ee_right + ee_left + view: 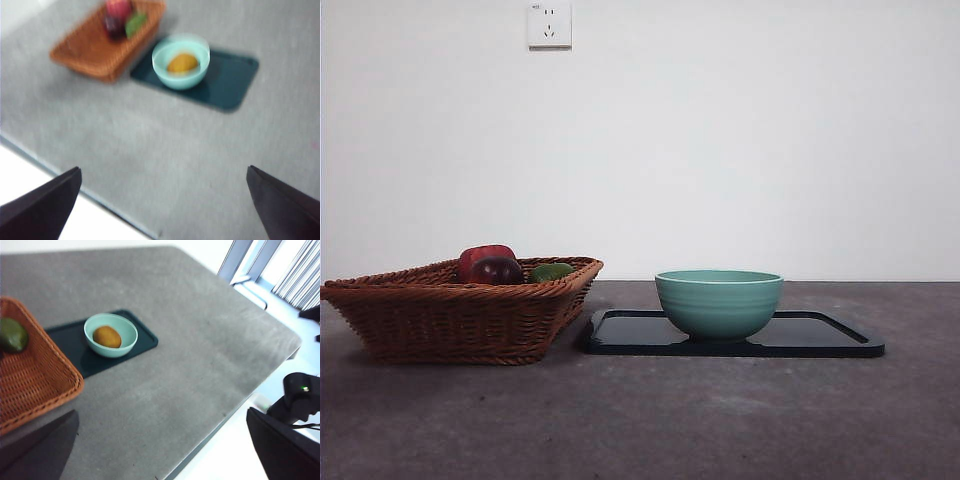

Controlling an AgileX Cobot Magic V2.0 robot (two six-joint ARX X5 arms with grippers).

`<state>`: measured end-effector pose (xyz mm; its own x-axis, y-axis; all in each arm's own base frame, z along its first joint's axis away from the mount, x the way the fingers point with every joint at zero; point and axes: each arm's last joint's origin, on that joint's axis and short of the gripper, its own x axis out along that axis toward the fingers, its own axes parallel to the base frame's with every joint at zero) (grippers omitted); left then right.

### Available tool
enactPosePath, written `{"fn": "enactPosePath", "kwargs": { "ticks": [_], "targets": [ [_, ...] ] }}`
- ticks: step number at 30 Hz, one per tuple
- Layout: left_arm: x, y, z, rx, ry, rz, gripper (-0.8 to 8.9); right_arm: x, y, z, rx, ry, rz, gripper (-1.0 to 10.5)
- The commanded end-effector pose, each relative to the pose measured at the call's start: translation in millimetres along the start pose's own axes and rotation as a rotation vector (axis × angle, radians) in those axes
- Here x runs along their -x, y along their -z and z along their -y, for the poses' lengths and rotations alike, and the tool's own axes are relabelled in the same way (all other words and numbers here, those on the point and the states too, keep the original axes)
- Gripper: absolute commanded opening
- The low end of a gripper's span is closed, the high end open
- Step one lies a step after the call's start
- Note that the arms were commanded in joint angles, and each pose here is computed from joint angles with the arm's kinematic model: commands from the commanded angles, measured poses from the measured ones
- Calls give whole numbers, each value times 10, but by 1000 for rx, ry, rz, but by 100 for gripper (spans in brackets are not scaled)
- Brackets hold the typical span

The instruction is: Pick up the wifruite, put it on the bowl, pick up the plate, put it on desk

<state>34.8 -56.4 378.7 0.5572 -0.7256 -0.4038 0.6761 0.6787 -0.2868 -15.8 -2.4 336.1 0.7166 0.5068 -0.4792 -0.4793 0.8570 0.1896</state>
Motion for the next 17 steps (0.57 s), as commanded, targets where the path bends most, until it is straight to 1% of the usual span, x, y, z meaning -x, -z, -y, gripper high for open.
{"fn": "enactPosePath", "kwargs": {
  "ticks": [1,10,17],
  "targets": [
    [-175,-68,68,13,-2,-36,562,21,-23,-6,-5,-9,19,556],
    [-977,-270,298,4,-16,-139,562,23,-24,-6,-5,-9,19,556],
    [-1652,-499,425,2,-93,-268,561,23,-24,-6,-5,-8,19,556]
  ]
}}
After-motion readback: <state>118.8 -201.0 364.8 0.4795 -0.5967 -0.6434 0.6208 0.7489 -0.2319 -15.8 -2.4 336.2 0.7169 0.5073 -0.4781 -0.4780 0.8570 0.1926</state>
